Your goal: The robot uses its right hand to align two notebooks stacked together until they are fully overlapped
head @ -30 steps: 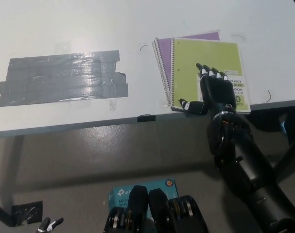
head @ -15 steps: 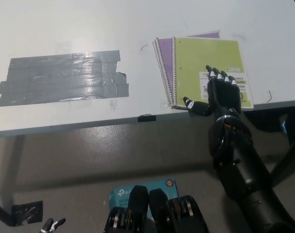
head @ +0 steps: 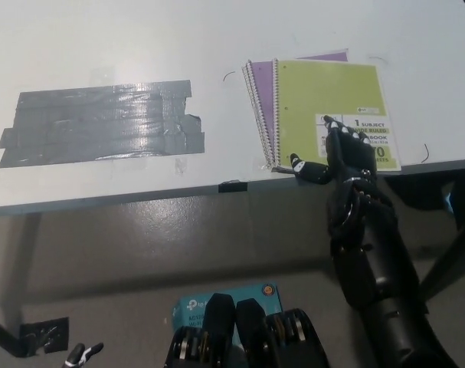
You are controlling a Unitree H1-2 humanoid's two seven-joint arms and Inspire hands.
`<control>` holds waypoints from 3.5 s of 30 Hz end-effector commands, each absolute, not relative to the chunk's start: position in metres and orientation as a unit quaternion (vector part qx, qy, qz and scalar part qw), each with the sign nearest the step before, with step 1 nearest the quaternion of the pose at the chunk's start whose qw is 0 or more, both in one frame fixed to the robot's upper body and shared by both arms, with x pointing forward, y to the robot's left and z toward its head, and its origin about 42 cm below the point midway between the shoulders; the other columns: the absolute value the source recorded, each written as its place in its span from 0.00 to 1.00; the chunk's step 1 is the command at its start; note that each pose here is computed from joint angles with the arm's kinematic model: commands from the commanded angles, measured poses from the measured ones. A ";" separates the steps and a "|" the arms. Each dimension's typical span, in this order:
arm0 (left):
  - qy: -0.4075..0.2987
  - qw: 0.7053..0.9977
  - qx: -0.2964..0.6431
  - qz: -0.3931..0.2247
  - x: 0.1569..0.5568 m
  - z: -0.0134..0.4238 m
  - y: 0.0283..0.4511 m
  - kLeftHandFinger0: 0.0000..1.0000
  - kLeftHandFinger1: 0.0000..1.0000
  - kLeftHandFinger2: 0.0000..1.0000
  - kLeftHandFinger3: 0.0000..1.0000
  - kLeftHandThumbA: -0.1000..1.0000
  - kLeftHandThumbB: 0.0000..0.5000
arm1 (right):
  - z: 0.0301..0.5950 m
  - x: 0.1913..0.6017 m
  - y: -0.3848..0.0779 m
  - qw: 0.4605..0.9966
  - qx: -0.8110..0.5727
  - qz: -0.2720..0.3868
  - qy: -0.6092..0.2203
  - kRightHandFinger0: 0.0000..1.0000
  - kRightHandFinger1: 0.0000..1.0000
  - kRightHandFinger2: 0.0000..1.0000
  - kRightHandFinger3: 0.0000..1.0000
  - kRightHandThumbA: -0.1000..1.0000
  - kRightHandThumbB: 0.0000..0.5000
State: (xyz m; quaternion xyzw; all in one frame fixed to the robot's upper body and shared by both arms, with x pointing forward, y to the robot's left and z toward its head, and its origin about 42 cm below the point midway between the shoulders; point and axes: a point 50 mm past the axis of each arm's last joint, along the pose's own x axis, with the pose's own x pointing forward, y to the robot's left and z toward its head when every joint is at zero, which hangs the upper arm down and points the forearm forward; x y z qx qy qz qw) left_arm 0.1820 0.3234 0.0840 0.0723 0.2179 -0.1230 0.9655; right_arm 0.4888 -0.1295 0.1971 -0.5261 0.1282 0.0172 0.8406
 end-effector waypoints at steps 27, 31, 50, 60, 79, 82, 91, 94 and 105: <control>0.195 0.964 0.106 -0.144 0.181 0.095 0.325 0.44 0.53 0.54 1.00 1.00 1.00 | 0.168 0.479 -0.170 0.693 -0.680 0.143 0.193 1.00 1.00 1.00 1.00 1.00 0.92; 0.194 0.965 0.104 -0.144 0.182 0.095 0.327 0.47 0.55 0.55 1.00 1.00 1.00 | 0.166 0.480 -0.169 0.696 -0.677 0.150 0.189 1.00 1.00 1.00 1.00 1.00 0.93; 0.185 0.966 0.108 -0.149 0.187 0.097 0.325 0.40 0.51 0.51 1.00 1.00 1.00 | 0.170 0.479 -0.143 0.680 -0.698 0.188 0.119 1.00 1.00 1.00 1.00 1.00 0.90; 0.189 0.965 0.107 -0.148 0.187 0.096 0.324 0.41 0.52 0.54 1.00 1.00 1.00 | 0.181 0.485 -0.118 0.675 -0.706 0.193 0.092 1.00 1.00 1.00 1.00 1.00 0.95; 0.184 0.966 0.102 -0.149 0.189 0.098 0.323 0.35 0.49 0.54 1.00 1.00 1.00 | 0.194 0.487 -0.087 0.667 -0.714 0.202 0.068 1.00 1.00 1.00 1.00 1.00 0.94; 0.185 0.966 0.100 -0.148 0.189 0.099 0.322 0.36 0.49 0.54 1.00 1.00 1.00 | 0.195 0.486 -0.081 0.672 -0.708 0.204 0.068 1.00 1.00 1.00 1.00 1.00 0.92; 0.185 0.966 0.101 -0.147 0.189 0.099 0.322 0.35 0.51 0.55 1.00 1.00 1.00 | 0.196 0.486 -0.068 0.684 -0.696 0.204 0.083 1.00 1.00 1.00 1.00 1.00 0.92; 0.186 0.966 0.103 -0.147 0.189 0.099 0.322 0.44 0.51 0.52 1.00 1.00 1.00 | 0.196 0.486 -0.065 0.692 -0.687 0.203 0.086 1.00 1.00 1.00 1.00 1.00 0.92; 0.186 0.966 0.099 -0.148 0.188 0.099 0.324 0.40 0.50 0.55 1.00 1.00 1.00 | 0.195 0.487 -0.072 0.681 -0.700 0.192 0.100 1.00 1.00 1.00 1.00 1.00 0.90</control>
